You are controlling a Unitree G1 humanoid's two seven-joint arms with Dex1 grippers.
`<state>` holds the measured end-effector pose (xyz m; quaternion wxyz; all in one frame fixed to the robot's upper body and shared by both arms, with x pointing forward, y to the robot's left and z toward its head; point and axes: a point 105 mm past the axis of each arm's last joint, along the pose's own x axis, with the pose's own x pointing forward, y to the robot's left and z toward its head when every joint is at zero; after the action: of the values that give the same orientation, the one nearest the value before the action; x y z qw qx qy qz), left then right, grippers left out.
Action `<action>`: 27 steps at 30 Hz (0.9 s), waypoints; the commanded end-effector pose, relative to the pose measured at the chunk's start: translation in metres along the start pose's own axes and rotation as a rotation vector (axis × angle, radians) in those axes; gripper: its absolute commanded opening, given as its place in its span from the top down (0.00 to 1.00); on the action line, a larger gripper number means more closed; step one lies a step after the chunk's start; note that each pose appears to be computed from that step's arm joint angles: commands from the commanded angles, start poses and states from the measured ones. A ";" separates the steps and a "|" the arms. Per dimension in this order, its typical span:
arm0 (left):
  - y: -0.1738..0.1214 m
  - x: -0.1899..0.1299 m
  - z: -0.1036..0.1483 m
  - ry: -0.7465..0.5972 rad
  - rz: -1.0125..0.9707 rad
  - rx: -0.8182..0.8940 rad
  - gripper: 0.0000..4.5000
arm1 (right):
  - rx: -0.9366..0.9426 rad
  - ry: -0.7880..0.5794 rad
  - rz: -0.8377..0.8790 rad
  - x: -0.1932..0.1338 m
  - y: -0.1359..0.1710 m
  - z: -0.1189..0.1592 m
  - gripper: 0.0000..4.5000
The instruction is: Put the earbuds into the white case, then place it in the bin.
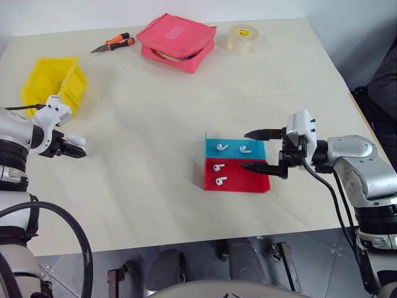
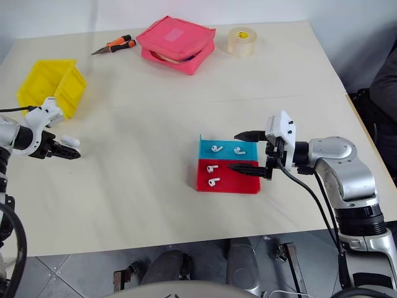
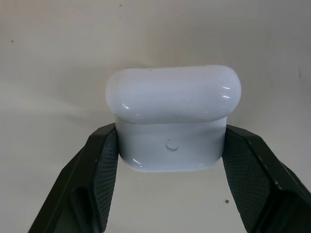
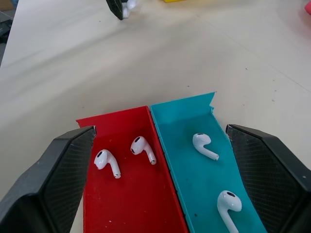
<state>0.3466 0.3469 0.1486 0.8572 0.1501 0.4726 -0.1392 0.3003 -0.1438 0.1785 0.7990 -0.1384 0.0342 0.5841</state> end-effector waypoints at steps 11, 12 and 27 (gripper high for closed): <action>-0.150 -0.032 0.088 -1.036 -0.442 0.597 0.38 | -0.115 0.054 -0.071 -0.024 0.000 0.022 0.00; -0.161 -0.032 0.087 -1.081 -0.485 0.621 0.38 | -0.128 0.089 -0.072 -0.026 0.001 0.022 0.00; -0.238 -0.047 0.067 -1.441 -0.978 0.755 0.38 | -0.087 0.481 -0.125 -0.038 0.039 -0.001 0.00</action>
<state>0.2924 0.1101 0.1934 0.7061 0.0746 -0.2217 -0.6684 0.2565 -0.1717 0.1715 0.7965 -0.2897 0.1976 0.4926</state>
